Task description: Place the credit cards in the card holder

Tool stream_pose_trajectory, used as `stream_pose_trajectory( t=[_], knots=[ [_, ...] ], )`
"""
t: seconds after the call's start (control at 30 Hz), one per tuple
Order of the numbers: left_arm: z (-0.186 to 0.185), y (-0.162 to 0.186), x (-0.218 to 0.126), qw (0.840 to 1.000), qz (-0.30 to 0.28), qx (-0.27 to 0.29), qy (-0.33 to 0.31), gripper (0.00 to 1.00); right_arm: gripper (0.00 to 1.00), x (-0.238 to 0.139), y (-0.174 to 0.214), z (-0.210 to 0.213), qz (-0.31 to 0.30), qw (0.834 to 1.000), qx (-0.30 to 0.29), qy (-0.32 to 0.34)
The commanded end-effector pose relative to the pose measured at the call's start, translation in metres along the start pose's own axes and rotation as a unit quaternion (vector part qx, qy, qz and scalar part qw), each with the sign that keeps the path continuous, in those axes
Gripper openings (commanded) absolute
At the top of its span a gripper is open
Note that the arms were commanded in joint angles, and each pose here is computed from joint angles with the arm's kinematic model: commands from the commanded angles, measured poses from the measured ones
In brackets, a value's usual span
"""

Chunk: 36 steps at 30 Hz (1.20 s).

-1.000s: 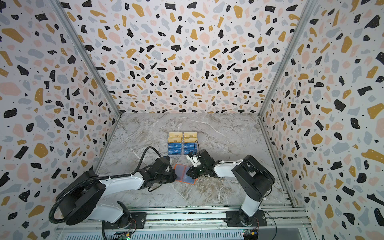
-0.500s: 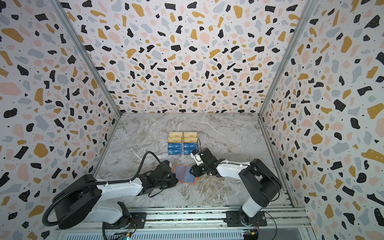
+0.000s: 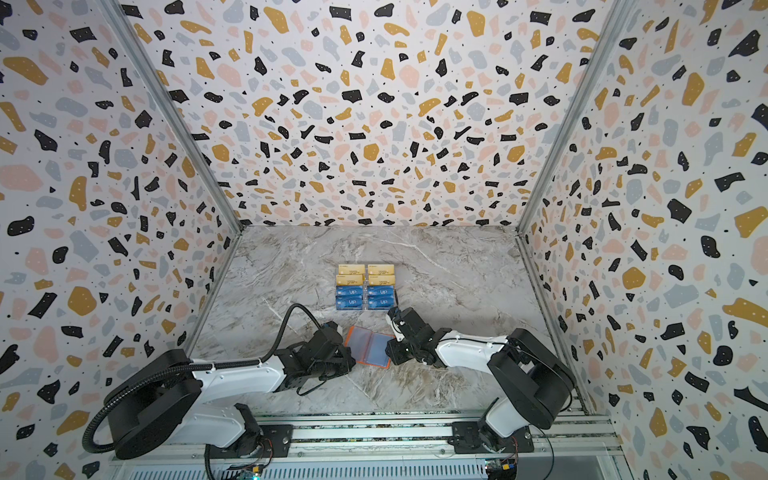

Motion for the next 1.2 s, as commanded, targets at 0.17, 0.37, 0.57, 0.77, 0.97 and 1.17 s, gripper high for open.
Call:
stream_pose_trajectory(
  t=[0.17,0.37,0.57,0.77,0.97,1.17],
  knots=[
    [-0.014,0.004,-0.004,1.0,0.021,0.0,0.009,0.06,0.13,0.007,-0.003,-0.008,0.015,0.999,-0.018,0.025],
    [-0.046,0.007,-0.021,0.998,0.044,0.004,0.052,0.1,0.1,0.012,-0.014,-0.01,0.025,0.997,-0.053,0.041],
    [-0.062,0.0,-0.041,0.997,0.039,0.024,0.068,0.18,0.11,0.012,-0.017,-0.008,0.028,0.998,-0.048,0.034],
    [-0.075,-0.033,-0.045,0.998,0.004,0.044,0.052,0.21,0.15,0.011,-0.015,-0.005,0.029,0.998,-0.041,0.025],
    [-0.049,-0.062,-0.03,0.998,-0.007,0.058,0.01,0.21,0.28,0.009,-0.017,-0.002,0.029,0.998,-0.044,0.02],
    [-0.024,-0.049,-0.014,0.995,0.028,0.089,-0.024,0.2,0.42,-0.001,-0.026,0.009,0.014,0.999,-0.045,-0.003]
  ],
)
Point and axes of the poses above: each gripper's point midway between its finger pads, its own x axis out along the fingers, its own z axis along the line the jaws close on, y = z × x, the point moved 1 cm from there along -x, back along the fingers, and after that the axes turned 1 degree about x, right-handed, at the moved point
